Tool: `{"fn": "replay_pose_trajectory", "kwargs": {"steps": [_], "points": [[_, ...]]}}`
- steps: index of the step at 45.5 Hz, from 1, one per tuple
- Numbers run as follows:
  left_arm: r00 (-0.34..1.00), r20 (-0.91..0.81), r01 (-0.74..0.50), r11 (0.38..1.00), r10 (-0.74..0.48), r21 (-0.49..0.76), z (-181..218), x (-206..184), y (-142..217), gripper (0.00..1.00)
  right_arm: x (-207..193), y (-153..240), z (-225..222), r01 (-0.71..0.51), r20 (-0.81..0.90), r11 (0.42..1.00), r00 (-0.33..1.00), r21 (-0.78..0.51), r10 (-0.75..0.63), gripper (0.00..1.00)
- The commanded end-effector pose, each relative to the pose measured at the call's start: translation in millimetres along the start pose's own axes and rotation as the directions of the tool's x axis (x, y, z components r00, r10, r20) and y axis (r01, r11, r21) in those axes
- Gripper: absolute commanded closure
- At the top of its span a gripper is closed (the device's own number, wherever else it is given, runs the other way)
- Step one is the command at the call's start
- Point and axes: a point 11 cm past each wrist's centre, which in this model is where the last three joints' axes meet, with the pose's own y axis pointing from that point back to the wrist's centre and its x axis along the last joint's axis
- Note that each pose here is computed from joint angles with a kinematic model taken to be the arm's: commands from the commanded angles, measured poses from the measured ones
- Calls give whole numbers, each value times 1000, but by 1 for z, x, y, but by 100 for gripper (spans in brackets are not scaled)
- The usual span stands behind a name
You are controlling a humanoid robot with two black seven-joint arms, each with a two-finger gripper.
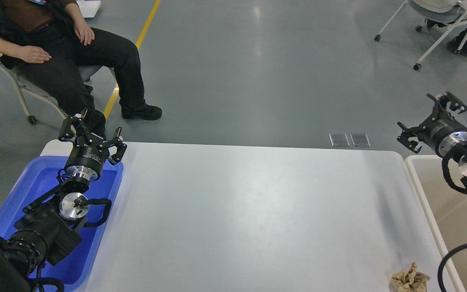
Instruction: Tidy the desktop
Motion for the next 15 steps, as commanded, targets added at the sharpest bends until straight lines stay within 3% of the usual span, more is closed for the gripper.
{"fn": "replay_pose_trajectory", "kwargs": {"steps": [1, 8, 15], "points": [[1000, 0, -1, 1000, 1, 0, 0, 0, 0, 0, -93, -19, 32, 206, 163, 979, 966, -4, -203, 0], [1000, -1, 0, 1000, 0, -1, 0, 0, 0, 0, -112, -19, 71, 237, 197, 969, 955, -64, -221, 0], [1000, -1, 0, 1000, 0, -1, 0, 0, 0, 0, -90, -10, 107, 212, 232, 971, 956, -114, -181, 0]]}}
